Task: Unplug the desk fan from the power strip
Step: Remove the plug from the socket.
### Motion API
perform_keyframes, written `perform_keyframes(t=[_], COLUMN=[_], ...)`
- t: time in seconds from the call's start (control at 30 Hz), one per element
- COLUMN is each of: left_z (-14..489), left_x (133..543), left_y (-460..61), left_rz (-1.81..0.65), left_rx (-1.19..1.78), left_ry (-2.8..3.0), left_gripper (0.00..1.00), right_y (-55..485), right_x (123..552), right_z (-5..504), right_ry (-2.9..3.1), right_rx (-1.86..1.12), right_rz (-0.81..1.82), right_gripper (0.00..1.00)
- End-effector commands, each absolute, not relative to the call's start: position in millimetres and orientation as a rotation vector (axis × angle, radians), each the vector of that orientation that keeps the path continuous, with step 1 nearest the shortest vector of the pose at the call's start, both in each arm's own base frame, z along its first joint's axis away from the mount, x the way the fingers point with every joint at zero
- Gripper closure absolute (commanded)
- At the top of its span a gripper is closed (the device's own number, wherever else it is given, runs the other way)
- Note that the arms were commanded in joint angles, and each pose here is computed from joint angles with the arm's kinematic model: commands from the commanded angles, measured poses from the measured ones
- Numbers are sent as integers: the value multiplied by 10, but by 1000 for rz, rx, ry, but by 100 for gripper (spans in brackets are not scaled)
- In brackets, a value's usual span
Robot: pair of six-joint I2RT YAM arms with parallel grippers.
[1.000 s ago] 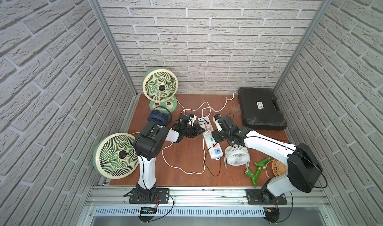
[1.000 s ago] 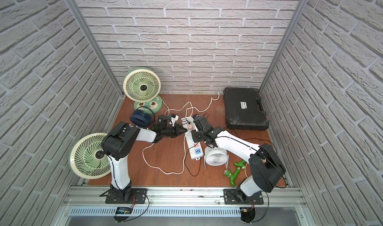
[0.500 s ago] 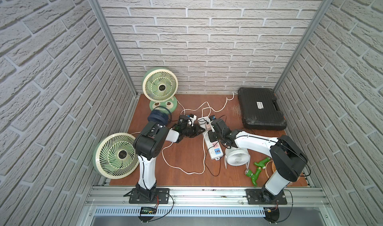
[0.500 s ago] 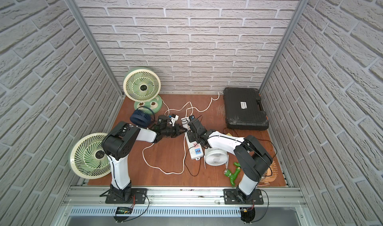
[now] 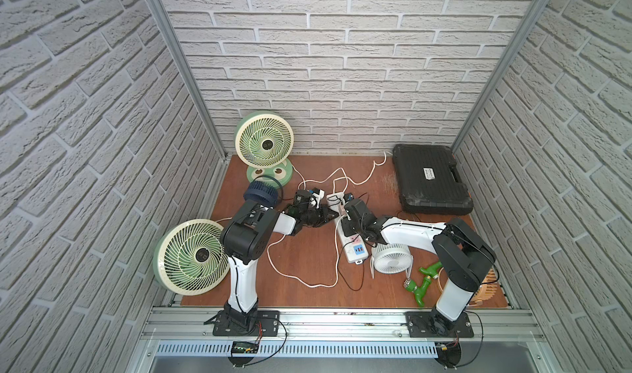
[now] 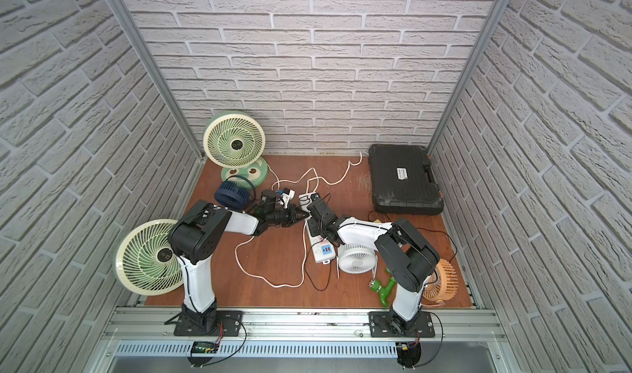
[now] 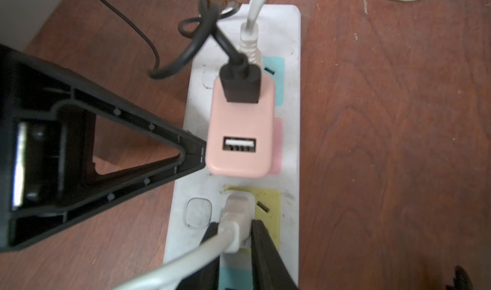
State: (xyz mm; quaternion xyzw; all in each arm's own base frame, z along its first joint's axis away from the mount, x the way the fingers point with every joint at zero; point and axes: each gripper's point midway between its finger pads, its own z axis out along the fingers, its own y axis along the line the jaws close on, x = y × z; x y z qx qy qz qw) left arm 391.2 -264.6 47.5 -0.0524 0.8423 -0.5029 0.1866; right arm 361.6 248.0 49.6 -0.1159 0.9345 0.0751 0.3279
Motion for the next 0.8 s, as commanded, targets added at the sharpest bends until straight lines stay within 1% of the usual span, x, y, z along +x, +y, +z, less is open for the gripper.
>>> perform_keyframes(t=[0.0, 0.23, 0.57, 0.7, 0.77], left_z=[180, 153, 132, 73, 50], left_x=[3873, 3866, 3824, 3816, 3809], left_y=[-2542, -2542, -2529, -2521, -2520], left_rz=[-1361, -1358, -1248, -1243, -1240], left_rx=[-231, -235, -182, -194, -198], left_ry=[2452, 2460, 2520, 2537, 2543], left_gripper=[100, 100, 100, 100, 100], right_y=[2622, 2647, 2706, 2783, 2790], right_x=[3715, 3719, 3708, 3686, 3673], right_z=[529, 520, 577, 662, 671], right_ry=[2403, 2396, 2371, 2334, 2340], right_rx=[-286, -296, -329, -387, -380], right_rz=[230, 207, 163, 57, 50], right_gripper=[77, 77, 85, 87, 87])
